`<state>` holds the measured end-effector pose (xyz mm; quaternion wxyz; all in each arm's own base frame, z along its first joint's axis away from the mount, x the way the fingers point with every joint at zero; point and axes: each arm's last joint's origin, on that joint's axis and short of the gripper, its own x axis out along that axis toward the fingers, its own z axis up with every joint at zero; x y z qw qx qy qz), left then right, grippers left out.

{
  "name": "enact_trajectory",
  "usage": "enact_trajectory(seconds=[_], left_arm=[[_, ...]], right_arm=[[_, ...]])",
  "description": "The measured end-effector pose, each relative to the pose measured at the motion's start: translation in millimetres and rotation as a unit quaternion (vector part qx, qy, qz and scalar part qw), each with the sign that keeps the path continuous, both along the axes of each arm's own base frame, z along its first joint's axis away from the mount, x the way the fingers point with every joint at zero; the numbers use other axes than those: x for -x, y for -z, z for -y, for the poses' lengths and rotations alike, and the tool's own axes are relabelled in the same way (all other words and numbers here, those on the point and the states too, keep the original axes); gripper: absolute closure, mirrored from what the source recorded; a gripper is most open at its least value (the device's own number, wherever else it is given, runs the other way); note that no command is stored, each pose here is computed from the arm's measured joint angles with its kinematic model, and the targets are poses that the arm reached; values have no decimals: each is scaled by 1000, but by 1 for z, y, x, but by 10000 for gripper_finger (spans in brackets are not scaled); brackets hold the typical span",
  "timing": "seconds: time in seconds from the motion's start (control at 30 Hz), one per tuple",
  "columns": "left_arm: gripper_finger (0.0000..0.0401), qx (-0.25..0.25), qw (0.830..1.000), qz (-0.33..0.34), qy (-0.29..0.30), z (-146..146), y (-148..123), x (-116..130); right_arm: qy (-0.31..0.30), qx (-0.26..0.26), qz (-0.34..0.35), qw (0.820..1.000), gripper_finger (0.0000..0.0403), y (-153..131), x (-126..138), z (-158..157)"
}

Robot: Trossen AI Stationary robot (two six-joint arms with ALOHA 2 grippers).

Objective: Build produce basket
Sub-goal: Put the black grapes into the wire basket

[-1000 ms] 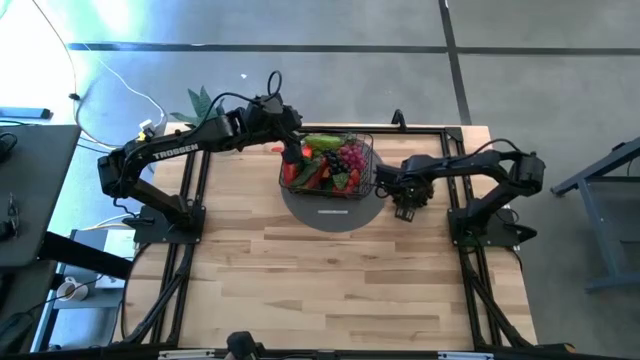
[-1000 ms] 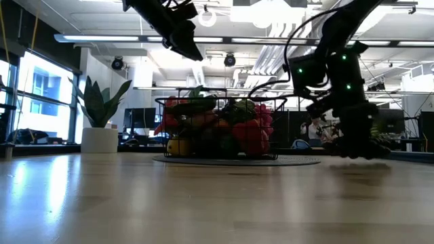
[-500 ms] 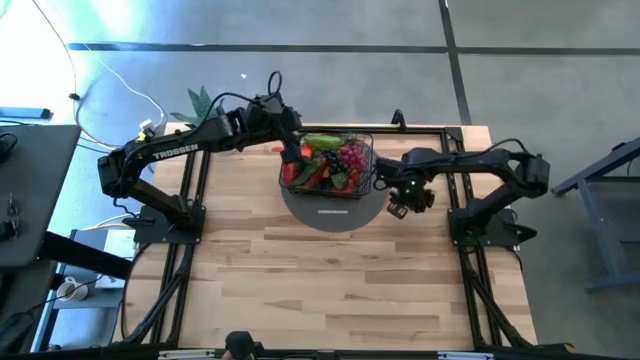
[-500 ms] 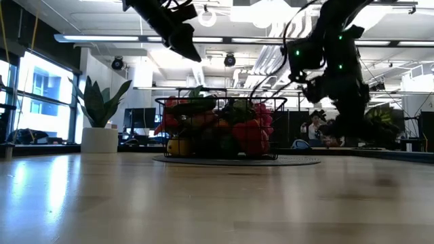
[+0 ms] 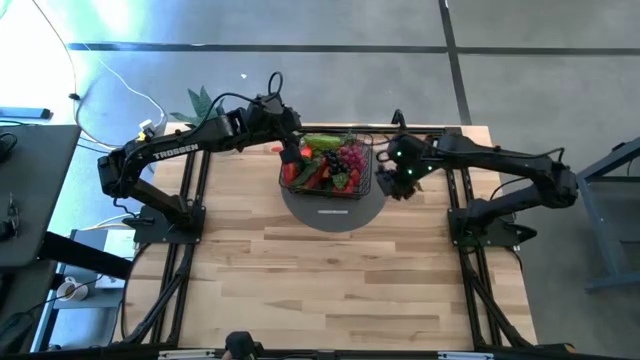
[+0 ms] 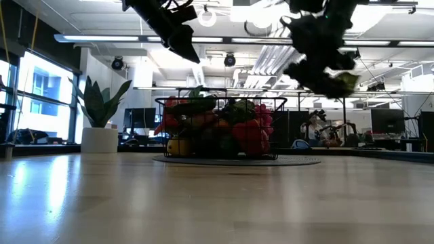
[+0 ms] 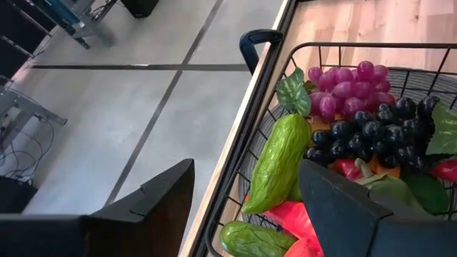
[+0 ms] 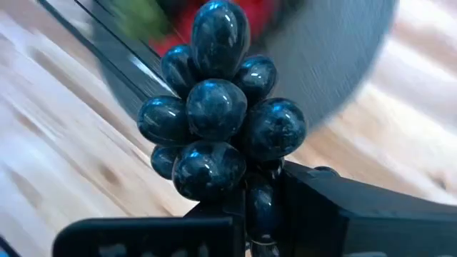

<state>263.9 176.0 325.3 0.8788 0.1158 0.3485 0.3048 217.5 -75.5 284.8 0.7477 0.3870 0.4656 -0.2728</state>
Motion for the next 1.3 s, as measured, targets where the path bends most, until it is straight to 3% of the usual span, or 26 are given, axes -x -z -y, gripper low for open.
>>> enact_trajectory(seconds=[0.23, 0.47, 0.57, 0.7, 1.0, 1.2, 1.3], left_arm=[[160, 0, 1000, 0, 0, 0, 0, 0], [160, 0, 1000, 0, 0, 0, 0, 0], [160, 0, 1000, 0, 0, 0, 0, 0], [160, 0, 1000, 0, 0, 0, 0, 0], [160, 1, 1000, 2, -5, 0, 0, 0], [160, 1, 1000, 2, -6, 0, 0, 0], [160, 3, 1000, 5, -8, 0, 0, 0]], right_arm=[[-58, 114, 95, 987, 391, -33, -15, 8], [-187, 274, 90, 939, 391, -43, -25, 7], [-270, 326, 53, 905, 391, -40, -27, 4], [-373, 385, 4, 844, 389, -34, -34, 2], [-530, 470, -128, 695, 373, -8, -64, -7], [-594, 463, -157, 639, 381, 11, -79, -14], [-598, 463, -160, 634, 373, 17, -85, -14]])
